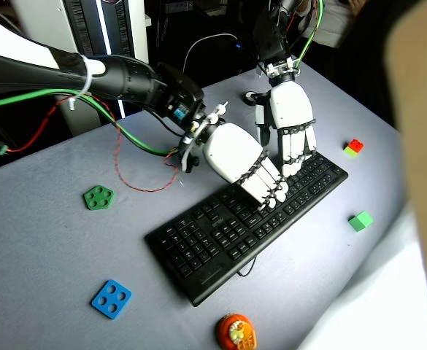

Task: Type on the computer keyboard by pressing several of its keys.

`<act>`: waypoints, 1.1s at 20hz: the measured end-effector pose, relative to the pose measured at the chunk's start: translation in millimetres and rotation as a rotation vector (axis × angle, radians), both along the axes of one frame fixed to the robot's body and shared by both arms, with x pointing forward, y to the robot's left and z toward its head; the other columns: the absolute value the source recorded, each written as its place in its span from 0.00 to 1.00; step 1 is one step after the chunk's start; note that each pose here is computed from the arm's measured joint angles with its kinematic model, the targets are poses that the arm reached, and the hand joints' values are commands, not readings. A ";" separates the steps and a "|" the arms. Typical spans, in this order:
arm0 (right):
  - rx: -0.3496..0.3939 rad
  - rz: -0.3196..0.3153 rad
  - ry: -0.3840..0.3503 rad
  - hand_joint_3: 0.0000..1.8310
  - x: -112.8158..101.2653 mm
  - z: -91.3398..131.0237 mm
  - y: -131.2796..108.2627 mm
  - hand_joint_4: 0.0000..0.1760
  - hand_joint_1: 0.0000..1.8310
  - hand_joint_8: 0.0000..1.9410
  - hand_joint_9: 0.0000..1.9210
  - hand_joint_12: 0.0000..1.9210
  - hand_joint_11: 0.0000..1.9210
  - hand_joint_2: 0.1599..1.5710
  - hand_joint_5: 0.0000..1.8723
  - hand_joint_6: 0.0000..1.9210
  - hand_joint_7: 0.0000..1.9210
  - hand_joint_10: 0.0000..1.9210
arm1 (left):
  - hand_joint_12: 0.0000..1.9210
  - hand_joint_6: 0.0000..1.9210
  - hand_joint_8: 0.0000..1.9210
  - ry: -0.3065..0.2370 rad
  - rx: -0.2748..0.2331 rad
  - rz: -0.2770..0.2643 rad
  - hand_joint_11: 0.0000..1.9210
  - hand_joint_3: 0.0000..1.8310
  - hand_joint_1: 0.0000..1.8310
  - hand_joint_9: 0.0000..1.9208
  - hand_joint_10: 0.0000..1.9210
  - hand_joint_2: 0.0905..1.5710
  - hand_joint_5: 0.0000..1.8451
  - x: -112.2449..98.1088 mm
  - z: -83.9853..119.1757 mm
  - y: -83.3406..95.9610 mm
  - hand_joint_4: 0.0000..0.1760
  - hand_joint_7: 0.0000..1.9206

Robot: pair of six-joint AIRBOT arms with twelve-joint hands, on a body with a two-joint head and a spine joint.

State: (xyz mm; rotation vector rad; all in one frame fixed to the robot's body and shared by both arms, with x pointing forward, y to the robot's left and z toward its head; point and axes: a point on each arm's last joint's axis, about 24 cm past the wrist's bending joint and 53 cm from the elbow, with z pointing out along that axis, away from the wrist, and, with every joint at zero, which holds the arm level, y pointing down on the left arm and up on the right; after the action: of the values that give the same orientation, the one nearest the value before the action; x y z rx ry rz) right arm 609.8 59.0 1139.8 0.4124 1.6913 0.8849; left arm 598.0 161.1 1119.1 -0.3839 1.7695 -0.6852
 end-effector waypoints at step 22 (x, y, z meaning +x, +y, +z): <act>0.009 -0.011 -0.072 0.00 -37.2 87.4 -77.1 0.00 0.46 0.00 0.03 0.45 0.00 0.79 0.12 0.01 0.06 0.13 | 0.62 0.00 0.00 -0.082 -0.055 -0.017 0.00 0.00 0.49 0.20 0.01 0.81 0.13 11.4 -13.0 -43.9 0.00 0.17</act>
State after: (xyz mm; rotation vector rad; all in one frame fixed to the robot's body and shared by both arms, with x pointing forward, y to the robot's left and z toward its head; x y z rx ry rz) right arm 572.6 -18.1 1227.2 0.3908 1.6190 0.8895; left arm 609.4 117.2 1106.1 -0.3737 1.6808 -0.7529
